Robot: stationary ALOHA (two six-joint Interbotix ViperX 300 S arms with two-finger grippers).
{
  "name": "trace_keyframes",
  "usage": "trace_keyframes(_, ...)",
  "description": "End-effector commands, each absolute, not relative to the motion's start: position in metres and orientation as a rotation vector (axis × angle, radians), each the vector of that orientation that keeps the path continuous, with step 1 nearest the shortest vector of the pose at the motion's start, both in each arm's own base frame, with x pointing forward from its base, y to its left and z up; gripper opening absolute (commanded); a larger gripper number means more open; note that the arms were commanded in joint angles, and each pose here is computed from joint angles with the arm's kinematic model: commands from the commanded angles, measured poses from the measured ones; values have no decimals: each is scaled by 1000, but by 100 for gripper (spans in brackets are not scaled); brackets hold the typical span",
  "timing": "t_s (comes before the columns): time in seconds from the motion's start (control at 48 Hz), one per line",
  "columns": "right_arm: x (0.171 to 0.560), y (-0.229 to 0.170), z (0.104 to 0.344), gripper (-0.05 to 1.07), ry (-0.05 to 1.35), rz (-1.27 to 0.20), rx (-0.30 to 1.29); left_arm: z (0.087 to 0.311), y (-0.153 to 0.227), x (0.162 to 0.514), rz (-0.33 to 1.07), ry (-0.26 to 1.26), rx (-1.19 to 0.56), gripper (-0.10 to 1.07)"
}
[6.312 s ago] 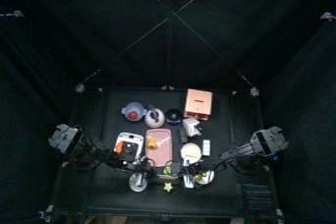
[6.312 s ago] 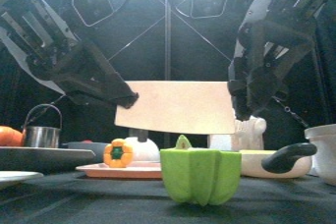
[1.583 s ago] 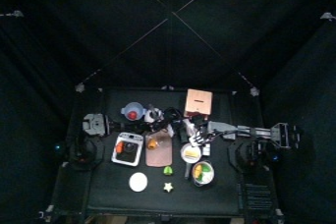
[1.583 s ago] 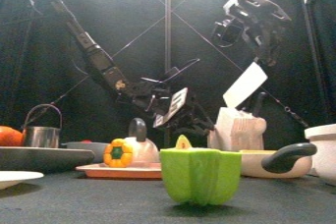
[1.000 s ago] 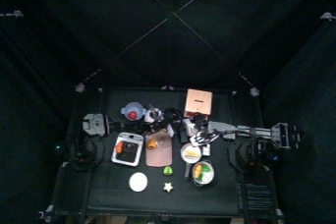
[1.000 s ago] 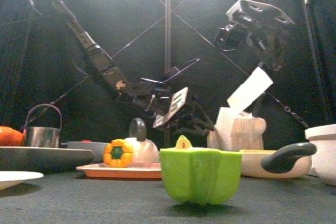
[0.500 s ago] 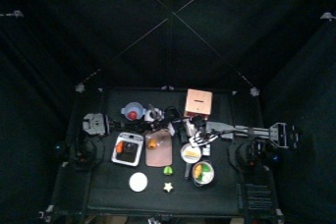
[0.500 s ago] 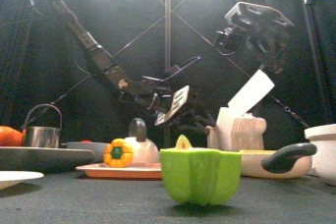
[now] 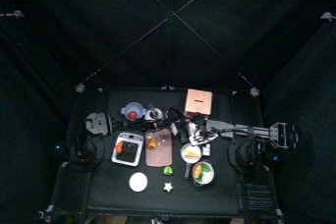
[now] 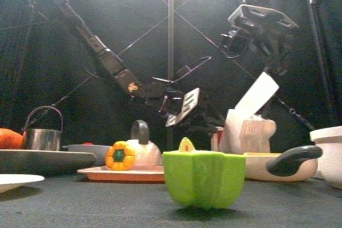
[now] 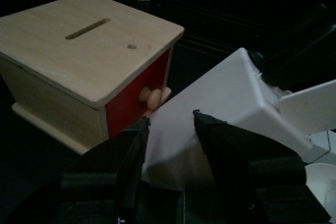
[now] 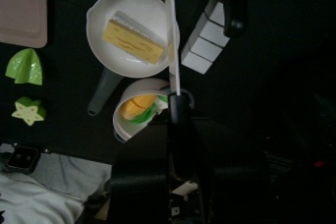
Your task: Place cleaver in holder
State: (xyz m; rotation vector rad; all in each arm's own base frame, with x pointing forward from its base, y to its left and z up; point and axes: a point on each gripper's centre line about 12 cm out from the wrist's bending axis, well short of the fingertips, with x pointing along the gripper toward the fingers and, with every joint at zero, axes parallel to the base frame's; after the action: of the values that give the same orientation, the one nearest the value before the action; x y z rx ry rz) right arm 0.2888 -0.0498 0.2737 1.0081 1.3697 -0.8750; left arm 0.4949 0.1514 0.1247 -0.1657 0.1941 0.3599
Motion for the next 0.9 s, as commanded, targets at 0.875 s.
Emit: trace_keyframes(0.875, 290, -67, 283, 45, 1291, -900, 1015, 141, 150, 500, 349, 162, -154, 80)
